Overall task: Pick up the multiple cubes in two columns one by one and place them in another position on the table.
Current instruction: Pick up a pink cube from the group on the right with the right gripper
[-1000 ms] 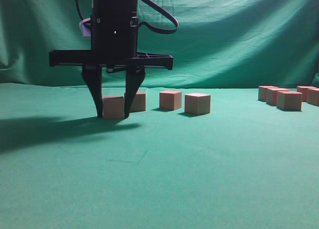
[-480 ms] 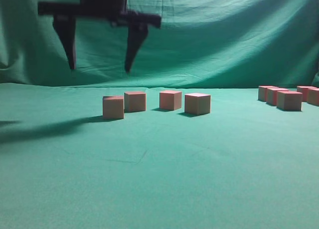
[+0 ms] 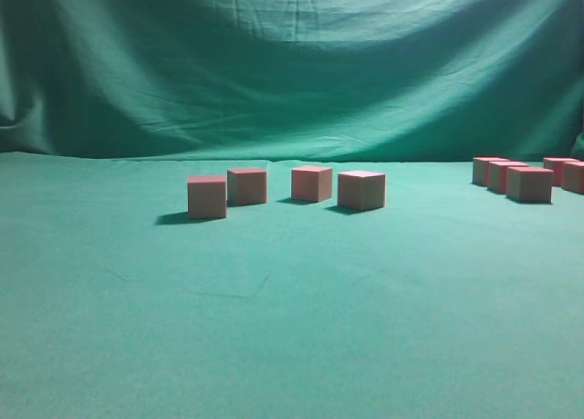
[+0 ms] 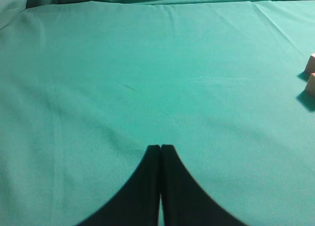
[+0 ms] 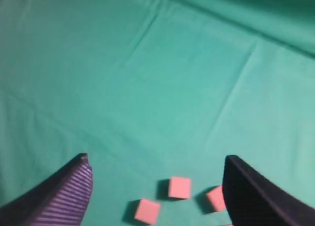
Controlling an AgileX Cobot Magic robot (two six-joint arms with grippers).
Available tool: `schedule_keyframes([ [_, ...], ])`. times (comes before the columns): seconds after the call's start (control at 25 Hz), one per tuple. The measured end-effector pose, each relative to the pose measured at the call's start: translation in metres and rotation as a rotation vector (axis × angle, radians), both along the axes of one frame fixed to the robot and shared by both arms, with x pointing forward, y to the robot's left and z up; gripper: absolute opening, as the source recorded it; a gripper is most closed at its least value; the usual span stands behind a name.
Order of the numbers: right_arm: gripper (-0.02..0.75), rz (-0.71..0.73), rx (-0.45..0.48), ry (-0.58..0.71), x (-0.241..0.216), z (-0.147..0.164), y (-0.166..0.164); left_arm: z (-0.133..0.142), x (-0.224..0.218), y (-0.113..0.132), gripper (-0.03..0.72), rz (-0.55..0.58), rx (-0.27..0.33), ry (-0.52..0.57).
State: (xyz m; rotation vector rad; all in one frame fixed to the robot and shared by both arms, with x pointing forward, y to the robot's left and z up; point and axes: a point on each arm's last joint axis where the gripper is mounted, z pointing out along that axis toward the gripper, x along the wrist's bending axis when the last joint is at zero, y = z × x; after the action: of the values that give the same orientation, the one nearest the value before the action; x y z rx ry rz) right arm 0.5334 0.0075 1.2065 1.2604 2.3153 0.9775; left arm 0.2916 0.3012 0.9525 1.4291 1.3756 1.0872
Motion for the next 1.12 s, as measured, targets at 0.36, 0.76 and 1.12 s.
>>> schedule_keyframes([
  [0.36,0.555,-0.268,-0.07,0.043,0.012,0.012,-0.128,0.0,0.0,0.0,0.0,0.0,0.0,0.0],
  [0.76,0.555,-0.47,-0.219,0.317,0.037,-0.1,-0.206,0.0,0.0,0.0,0.0,0.0,0.0,0.0],
  [1.12,0.555,-0.495,-0.204,0.419,0.062,-0.18,-0.214,0.0,0.0,0.0,0.0,0.0,0.0,0.0],
])
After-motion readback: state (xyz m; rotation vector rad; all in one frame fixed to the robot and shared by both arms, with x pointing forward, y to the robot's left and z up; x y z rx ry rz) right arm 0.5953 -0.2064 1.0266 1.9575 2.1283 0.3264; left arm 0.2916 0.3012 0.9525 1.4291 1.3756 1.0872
